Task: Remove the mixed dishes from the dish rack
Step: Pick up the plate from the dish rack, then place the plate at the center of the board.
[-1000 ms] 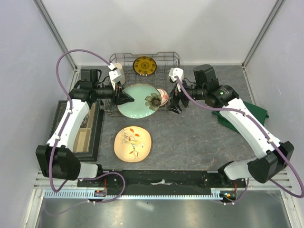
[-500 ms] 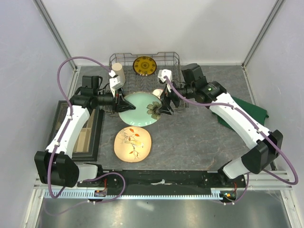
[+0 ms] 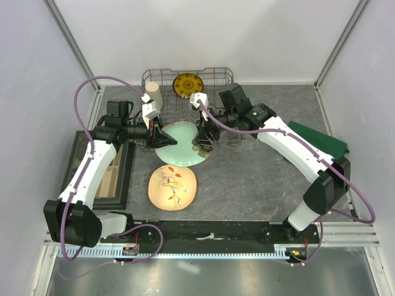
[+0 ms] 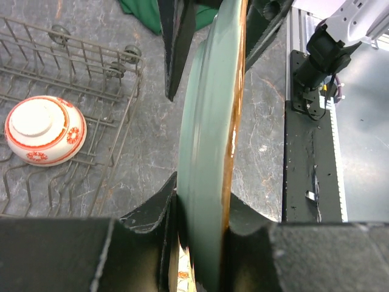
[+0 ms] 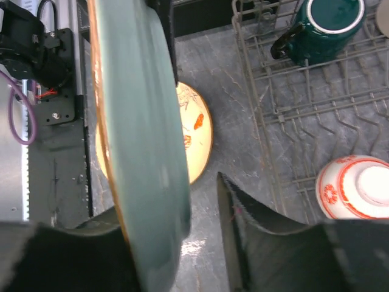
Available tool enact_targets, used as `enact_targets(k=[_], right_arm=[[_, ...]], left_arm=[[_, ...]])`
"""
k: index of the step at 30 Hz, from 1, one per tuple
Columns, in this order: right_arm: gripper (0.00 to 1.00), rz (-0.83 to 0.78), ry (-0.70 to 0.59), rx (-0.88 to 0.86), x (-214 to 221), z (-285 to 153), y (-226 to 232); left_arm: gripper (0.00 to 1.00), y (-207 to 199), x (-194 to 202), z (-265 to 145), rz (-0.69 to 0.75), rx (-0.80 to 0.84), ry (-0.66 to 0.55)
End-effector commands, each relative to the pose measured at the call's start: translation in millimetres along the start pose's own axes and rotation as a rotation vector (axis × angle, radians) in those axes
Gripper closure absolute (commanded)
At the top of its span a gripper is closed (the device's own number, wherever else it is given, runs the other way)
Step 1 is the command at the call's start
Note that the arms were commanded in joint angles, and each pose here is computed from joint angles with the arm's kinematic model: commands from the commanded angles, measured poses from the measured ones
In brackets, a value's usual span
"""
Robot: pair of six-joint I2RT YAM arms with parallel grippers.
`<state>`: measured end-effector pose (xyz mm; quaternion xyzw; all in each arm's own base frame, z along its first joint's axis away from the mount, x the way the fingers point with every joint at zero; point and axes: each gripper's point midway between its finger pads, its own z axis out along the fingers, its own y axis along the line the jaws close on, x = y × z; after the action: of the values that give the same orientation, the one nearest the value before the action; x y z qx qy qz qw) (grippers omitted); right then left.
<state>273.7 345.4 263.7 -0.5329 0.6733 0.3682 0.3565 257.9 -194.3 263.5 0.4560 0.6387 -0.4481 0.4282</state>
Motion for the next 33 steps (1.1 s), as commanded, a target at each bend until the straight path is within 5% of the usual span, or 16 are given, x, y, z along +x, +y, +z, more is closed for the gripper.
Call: enact_targets(k=[1,7,11,15,21,33], right_arm=[[0.60,-0.054,-0.058,-0.012,-24,0,1],[1.00,-0.051,-0.056,-0.026,-22,2,4],[1.00,-0.053,-0.048,-0.014,-17,1,3],[1.00,-0.051,-0.035,-0.004,-11,0,4],[1.00,-0.029,-0.012,0.009,1,1,1],[1.00,0.266,0.055,-0.038,52,22,-3]], left_arm=[[0.98,-26,-32,-3,0.090,0.094,-0.089],[0.99,-24,-28,-2,0.081,0.097,-0.086],[0.89,-18,-23,0,0.085,0.075,-0.074],[0.56,-9,-25,0,0.098,0.041,-0.067],[0.26,2,-33,-3,0.109,-0.030,-0.070],[0.15,25,-65,-37,0.182,-0.328,-0.130]])
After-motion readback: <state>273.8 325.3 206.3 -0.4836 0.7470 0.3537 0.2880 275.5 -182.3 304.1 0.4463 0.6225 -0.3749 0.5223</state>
